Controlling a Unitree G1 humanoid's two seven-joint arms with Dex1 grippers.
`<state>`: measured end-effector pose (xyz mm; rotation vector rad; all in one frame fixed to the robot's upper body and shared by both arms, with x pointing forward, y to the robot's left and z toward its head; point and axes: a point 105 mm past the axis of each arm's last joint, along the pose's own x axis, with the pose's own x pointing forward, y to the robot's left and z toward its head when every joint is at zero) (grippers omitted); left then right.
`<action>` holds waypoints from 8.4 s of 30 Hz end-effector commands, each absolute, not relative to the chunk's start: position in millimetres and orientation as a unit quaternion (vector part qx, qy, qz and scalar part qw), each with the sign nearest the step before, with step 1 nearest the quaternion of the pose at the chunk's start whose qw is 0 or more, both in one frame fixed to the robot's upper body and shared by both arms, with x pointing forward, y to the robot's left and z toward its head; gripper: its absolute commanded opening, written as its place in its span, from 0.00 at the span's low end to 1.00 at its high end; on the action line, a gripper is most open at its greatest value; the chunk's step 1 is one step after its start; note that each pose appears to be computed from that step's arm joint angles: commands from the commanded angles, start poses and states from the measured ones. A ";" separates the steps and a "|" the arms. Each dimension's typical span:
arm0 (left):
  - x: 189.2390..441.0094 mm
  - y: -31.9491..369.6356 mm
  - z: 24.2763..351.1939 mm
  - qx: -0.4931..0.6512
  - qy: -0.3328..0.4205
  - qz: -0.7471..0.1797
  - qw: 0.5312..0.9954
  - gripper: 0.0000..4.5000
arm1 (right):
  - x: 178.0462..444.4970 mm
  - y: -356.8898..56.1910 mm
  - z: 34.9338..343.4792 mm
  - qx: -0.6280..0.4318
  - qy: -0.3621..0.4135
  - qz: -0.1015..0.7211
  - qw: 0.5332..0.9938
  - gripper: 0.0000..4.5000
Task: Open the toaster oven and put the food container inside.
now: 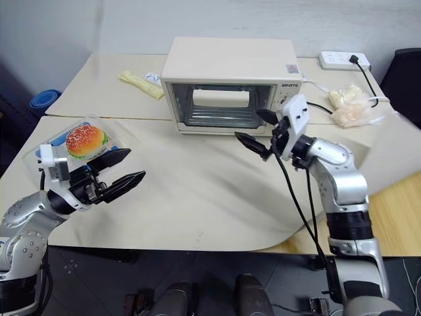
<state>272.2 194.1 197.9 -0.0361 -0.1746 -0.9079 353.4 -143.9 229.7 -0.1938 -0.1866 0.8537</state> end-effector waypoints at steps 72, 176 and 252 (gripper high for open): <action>392.3 135.5 188.4 0.118 -0.080 -0.483 0.864 0.01 | 301.2 -163.9 161.0 -0.140 -0.085 0.428 0.889 1.00; 394.3 164.8 229.0 -0.015 0.240 -0.169 0.956 0.04 | 232.3 -168.4 160.2 -0.137 -0.173 0.406 0.887 1.00; 436.6 111.2 188.0 -0.036 -0.046 -0.263 0.963 0.00 | 435.0 -107.4 198.3 -0.188 -0.121 0.315 0.923 0.02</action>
